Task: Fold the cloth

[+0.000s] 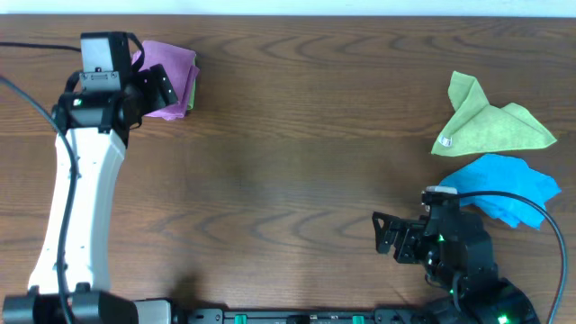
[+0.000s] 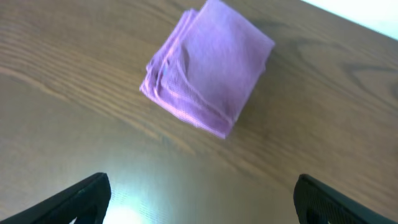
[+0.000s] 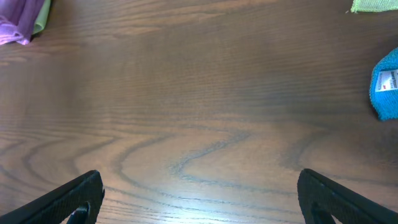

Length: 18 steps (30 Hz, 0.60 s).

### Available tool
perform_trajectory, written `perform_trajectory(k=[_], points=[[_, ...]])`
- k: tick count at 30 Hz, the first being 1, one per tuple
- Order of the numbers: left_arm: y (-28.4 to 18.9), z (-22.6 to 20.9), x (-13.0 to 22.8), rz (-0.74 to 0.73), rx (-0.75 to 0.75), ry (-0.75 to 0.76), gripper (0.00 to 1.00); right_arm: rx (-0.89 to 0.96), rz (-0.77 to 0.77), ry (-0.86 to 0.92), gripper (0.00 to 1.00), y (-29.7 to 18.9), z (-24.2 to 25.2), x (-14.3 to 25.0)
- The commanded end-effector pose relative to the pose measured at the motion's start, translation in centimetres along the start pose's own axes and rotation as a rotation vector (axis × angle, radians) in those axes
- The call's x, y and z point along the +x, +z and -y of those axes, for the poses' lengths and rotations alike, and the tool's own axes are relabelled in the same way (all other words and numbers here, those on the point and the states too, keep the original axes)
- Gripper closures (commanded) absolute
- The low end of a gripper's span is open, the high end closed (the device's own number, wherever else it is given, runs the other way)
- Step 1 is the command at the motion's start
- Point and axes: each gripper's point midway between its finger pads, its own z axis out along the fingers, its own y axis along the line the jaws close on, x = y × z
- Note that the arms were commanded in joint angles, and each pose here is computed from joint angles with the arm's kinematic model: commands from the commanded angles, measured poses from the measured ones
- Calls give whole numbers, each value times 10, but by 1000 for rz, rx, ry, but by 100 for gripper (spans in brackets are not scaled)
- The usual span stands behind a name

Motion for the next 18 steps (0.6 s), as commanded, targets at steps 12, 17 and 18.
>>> perform_trajectory(k=[12, 17, 18], points=[[-108, -42, 71, -115, -79, 41, 5, 14, 8, 19, 1, 0, 4, -1], [-153, -56, 95, -79, -79, 50, 5, 14, 8, 19, 1, 0, 4, -1], [-164, -59, 100, -62, -74, 49, 5, 14, 8, 19, 1, 0, 4, -1]])
